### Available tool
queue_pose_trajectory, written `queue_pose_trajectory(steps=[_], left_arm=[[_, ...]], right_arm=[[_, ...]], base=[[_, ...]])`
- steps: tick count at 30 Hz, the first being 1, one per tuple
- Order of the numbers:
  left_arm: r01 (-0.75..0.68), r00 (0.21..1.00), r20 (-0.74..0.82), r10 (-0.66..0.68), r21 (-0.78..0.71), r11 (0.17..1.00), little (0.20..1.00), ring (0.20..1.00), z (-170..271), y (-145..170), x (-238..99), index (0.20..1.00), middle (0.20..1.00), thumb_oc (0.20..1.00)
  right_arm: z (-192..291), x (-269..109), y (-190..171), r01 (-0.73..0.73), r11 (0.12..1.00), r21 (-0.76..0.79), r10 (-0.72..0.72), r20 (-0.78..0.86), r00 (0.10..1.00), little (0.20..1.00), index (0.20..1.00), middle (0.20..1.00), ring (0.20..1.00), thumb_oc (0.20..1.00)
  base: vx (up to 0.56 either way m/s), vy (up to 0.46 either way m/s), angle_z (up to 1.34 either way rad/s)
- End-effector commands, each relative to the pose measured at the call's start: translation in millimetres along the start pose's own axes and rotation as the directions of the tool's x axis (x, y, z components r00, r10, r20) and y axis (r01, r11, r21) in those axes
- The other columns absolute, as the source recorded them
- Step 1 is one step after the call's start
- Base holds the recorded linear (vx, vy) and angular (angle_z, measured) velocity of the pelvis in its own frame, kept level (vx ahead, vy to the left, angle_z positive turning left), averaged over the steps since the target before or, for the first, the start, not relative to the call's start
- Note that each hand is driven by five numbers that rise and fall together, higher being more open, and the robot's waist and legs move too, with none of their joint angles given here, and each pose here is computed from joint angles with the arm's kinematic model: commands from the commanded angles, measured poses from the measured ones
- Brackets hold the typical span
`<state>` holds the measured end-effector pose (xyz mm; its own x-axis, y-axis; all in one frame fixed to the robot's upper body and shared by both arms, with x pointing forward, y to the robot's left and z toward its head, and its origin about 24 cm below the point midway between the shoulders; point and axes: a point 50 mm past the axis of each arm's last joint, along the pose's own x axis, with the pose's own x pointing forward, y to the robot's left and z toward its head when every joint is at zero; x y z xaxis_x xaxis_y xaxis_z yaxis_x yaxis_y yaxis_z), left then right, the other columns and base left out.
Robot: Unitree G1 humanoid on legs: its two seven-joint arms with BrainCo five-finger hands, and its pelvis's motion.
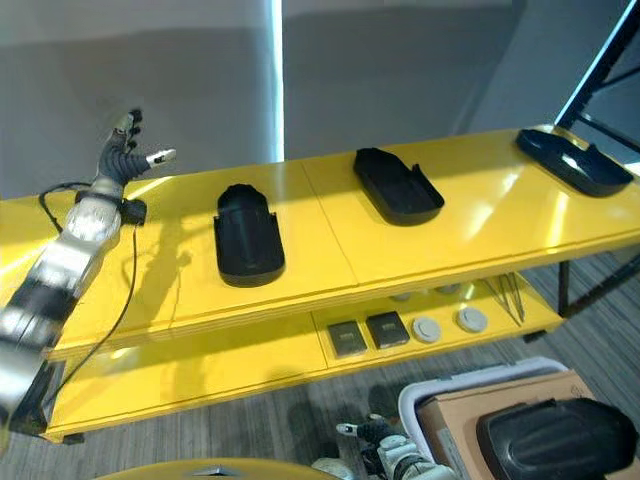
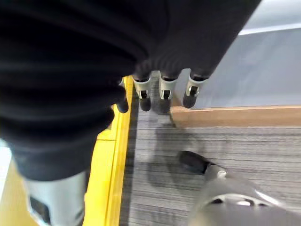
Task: Move parts from the plastic box to the shelf.
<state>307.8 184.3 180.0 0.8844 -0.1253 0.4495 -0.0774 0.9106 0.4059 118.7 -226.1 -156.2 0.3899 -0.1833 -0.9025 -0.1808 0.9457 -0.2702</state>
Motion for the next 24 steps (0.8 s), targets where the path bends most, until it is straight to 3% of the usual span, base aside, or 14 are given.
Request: queue_pose_trajectory(steps=[1,3,4,9,15,22,24], left_arm=[[0.005,0.993,0.120,0.015,-0.162,0.987,0.200,0.200,11.4,-1.2,3.3,0.200,0.200,0.200],[0.005,0.993,0.117,0.014,-0.163,0.987,0.200,0.200,11.1,-1.1,2.1,0.200,0.200,0.200],[0.120,0.987,0.143,-0.077,-0.326,0.938,0.200,0.200,17.1,-22.6,-41.2,0.200,0.200,0.200],[0.200,0.979,0.058,-0.196,-0.468,0.861,0.200,0.200,3.1,-47.9,-69.2,0.200,0.200,0.200],[0.350,0.926,0.042,-0.375,-0.467,0.812,0.200,0.200,-2.2,-74.4,-80.5,0.200,0.200,0.200],[0.385,0.902,0.003,-0.432,-0.461,0.800,0.200,0.200,-13.4,-96.4,-72.9,0.200,0.200,0.200],[0.375,0.914,0.025,-0.405,-0.435,0.818,0.200,0.200,-9.3,-102.6,-57.7,0.200,0.200,0.200]], right_arm=[[-14.1,-0.2,5.8,-0.019,0.999,-0.045,0.016,-0.078,0.997,1.000,1.000,1.000,1.000,1.000],[-15.1,-0.4,5.8,-0.020,0.999,-0.046,0.016,-0.080,0.997,1.000,1.000,1.000,1.000,1.000],[-18.9,-1.9,17.2,-0.039,0.999,-0.006,0.038,-0.065,0.997,1.000,1.000,1.000,1.000,1.000],[-19.6,-2.7,20.4,-0.023,0.999,0.024,0.024,-0.050,0.998,1.000,1.000,1.000,1.000,1.000],[-19.2,-2.7,18.6,-0.011,1.000,0.012,0.011,-0.045,0.999,1.000,1.000,1.000,1.000,1.000],[-1.4,-0.6,20.1,0.002,1.000,-0.023,-0.001,0.014,1.000,1.000,1.000,1.000,1.000,1.000],[6.5,0.2,19.7,0.011,0.999,-0.034,-0.010,0.036,0.999,1.000,1.000,1.000,1.000,1.000]], base=[[0.03,0.029,0.06],[-0.01,0.028,0.04],[-0.05,0.045,-0.03],[-0.04,0.030,-0.14],[-0.05,0.012,-0.07],[-0.08,0.000,-0.10],[-0.03,-0.008,-0.08]])
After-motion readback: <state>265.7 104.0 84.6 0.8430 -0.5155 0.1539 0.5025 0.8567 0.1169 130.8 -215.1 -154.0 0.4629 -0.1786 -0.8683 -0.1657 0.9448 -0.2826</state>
